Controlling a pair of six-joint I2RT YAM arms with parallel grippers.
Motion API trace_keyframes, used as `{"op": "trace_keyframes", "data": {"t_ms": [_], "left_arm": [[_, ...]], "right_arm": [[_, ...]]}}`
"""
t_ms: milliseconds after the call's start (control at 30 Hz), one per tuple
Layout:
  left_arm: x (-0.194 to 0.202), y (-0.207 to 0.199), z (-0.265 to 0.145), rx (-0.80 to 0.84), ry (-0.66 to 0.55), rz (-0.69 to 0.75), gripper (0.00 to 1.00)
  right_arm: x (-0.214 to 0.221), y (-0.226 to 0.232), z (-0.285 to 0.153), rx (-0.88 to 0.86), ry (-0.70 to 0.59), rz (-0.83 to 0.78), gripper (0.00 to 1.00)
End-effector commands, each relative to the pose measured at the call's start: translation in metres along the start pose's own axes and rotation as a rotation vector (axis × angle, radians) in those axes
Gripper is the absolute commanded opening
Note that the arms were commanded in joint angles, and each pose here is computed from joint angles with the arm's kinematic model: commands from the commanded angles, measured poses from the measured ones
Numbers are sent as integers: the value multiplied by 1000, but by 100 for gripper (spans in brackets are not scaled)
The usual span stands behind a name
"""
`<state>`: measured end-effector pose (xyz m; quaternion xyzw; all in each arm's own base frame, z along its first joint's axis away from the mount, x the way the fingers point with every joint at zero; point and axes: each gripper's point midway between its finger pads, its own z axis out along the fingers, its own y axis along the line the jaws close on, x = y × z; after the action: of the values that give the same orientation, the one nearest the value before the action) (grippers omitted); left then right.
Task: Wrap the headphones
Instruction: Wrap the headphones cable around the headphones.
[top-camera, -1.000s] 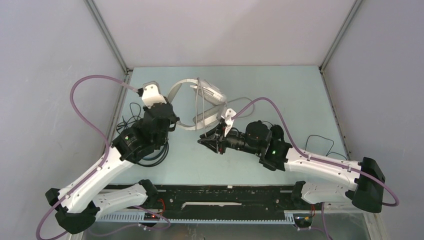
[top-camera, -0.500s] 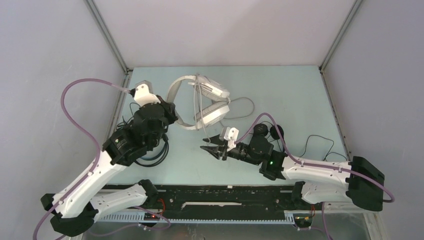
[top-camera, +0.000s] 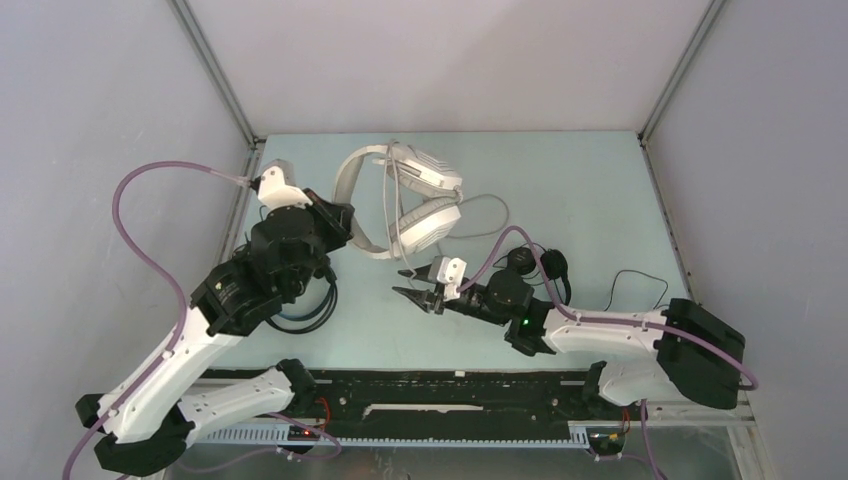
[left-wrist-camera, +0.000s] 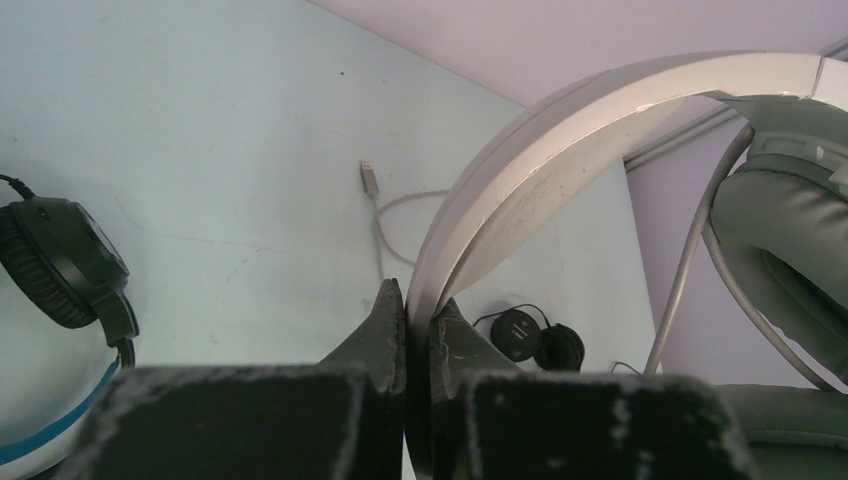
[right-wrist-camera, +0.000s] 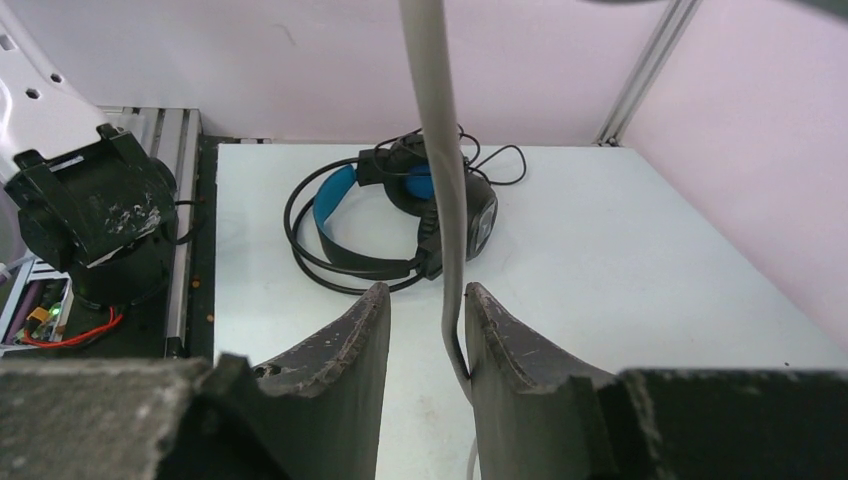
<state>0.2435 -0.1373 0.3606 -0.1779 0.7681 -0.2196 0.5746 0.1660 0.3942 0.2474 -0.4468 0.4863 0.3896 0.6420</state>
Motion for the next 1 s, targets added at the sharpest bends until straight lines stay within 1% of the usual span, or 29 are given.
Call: {"op": "trace_keyframes", "data": {"t_ms": [0,233,433,767,967], "left_arm": [[-55,-37,-25,150,-100,-217,0],[-57,-40,-31,177,-95,-242,0],[-59,-45,-36,208,-85,-267,0],[-64,-51,-44,247,-80,-302,0],[-67,-54,-48,266,-75,-313,0]], "right_arm": [[-9,-3,4,4,-82,-33,36],[12,-7,8,15,-90,20,37],[29,-7,15,10,-101,19,37],[72,-2,24,-5,-92,54,37],[101,0,31,2,-41,81,36]]}}
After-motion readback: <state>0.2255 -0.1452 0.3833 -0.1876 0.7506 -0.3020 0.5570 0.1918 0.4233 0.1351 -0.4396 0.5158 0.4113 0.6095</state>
